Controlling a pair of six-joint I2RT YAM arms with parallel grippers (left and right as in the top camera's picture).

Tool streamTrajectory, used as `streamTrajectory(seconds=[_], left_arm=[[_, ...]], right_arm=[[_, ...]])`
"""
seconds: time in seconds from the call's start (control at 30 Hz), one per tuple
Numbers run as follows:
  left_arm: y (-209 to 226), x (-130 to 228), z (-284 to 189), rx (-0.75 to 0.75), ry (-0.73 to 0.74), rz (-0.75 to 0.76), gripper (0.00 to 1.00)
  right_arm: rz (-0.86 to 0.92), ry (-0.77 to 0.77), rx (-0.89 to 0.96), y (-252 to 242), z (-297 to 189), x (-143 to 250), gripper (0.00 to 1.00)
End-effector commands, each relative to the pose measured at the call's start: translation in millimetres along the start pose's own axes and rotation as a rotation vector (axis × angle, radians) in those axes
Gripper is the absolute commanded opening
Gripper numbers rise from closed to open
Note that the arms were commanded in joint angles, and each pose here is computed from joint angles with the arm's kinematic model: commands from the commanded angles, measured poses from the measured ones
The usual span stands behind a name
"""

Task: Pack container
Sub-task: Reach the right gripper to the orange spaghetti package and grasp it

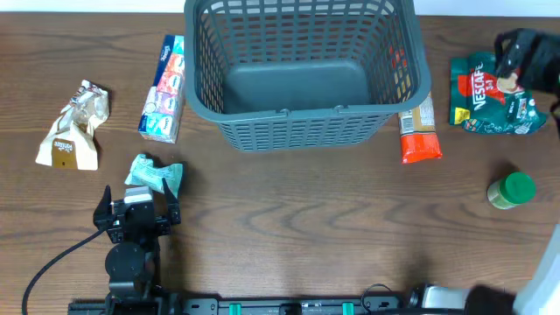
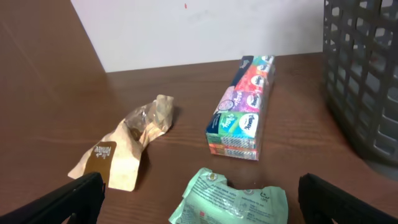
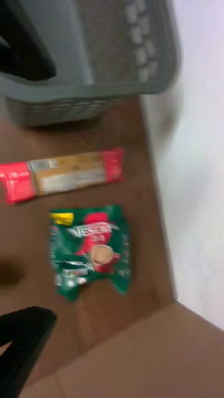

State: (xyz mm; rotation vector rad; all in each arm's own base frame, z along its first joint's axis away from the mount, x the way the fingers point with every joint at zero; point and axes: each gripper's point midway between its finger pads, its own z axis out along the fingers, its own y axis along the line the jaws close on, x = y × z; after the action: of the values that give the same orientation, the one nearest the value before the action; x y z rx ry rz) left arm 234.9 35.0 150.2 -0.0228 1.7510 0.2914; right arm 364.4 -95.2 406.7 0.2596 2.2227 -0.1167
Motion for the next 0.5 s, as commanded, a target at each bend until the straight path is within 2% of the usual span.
streamTrajectory(seconds=[0.0, 0.17, 0.47], left_arm=[[-3, 13, 2, 0.006, 0.029, 0.017, 0.99], [-3, 13, 2, 0.006, 0.029, 0.017, 0.99], [-3, 13, 2, 0.006, 0.029, 0.017, 0.98]], right_arm=[[-0.044, 0.086, -0.025, 0, 23, 6, 0.99], [-0.181, 0.223, -0.048, -1, 58, 31, 0.99], [-0.114, 0.306, -0.101, 6, 76, 49, 0.99]])
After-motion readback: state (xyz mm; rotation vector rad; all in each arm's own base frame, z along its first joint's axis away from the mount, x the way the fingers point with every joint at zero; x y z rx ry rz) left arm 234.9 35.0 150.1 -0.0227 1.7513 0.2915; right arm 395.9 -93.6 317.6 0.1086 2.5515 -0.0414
